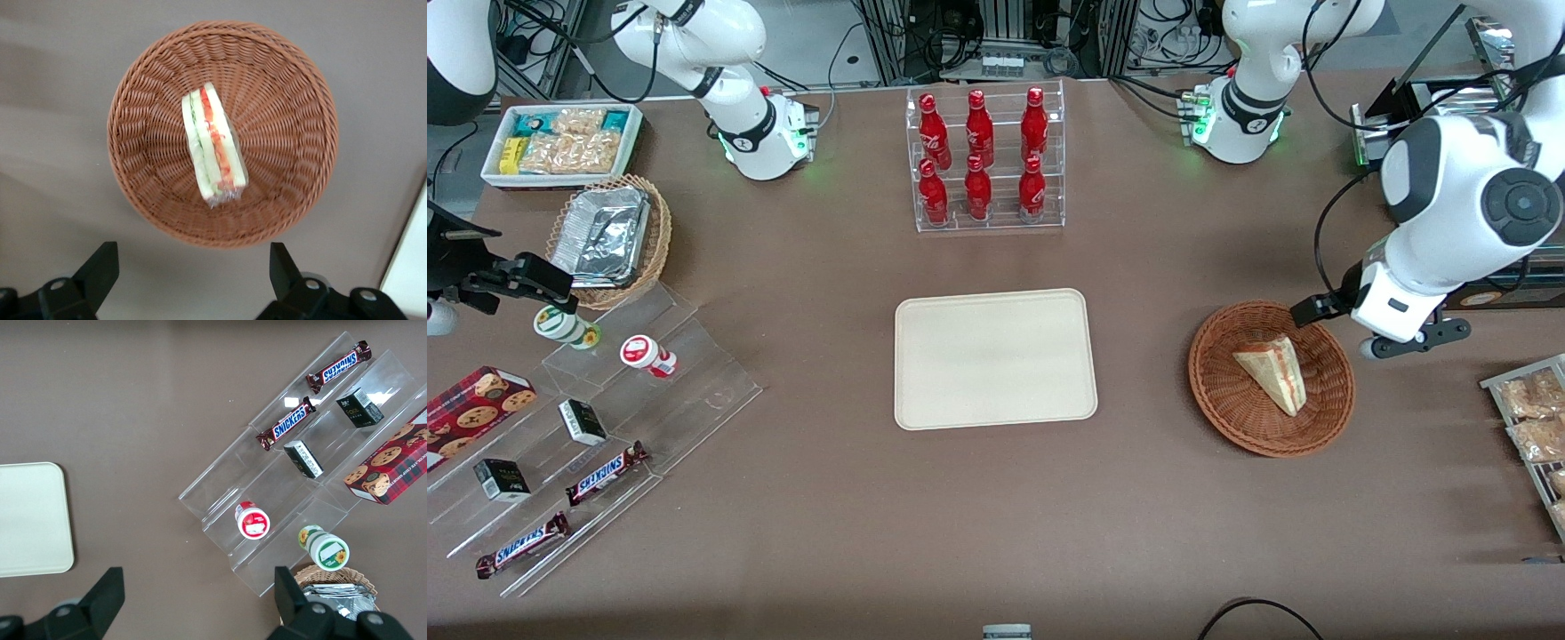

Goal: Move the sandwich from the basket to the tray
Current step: 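Move the left gripper over the sandwich in the wicker basket and lower it, then close the left gripper on the wrapped sandwich and lift it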

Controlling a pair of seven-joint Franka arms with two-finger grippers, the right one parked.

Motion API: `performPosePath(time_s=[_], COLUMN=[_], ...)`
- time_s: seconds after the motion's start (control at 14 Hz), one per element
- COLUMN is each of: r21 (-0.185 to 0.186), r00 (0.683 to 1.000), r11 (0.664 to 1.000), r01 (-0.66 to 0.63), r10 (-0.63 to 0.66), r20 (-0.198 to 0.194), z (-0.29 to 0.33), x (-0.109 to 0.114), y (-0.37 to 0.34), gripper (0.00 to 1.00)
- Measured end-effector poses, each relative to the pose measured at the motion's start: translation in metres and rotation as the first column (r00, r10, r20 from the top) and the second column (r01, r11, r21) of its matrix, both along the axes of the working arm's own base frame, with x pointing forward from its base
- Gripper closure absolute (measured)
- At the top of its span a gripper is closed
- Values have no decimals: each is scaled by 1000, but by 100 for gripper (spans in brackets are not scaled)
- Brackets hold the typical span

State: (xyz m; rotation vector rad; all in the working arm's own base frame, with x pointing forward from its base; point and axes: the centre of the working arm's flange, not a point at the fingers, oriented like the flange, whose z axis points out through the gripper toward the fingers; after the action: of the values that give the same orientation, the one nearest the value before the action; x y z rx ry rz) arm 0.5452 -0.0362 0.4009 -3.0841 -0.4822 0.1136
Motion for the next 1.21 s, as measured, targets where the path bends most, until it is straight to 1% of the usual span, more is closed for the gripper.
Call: performPosePath(time_s=[0.14, 0.21, 0.29, 0.43, 0.5, 0.71, 1.07, 1.21], r21=[1, -2, -4, -5, -6, -4, -10, -9], r00=[996, 989, 979, 955, 948, 945, 944, 945], r11=[996, 991, 981, 957, 950, 946, 946, 946], r01=[-89, -137, -193, -292, -311, -324, -325, -325], r10=[89, 137, 193, 291, 311, 324, 325, 325], r20=[28, 49, 60, 62, 63, 49, 52, 48], z=[-22, -32, -40, -57, -64, -83, -107, -114], x=[-2, -3, -4, -4, -3, 0, 5, 6], y=[0, 1, 1, 2, 2, 1, 0, 0], gripper=[0, 0, 0, 0, 0, 0, 0, 0])
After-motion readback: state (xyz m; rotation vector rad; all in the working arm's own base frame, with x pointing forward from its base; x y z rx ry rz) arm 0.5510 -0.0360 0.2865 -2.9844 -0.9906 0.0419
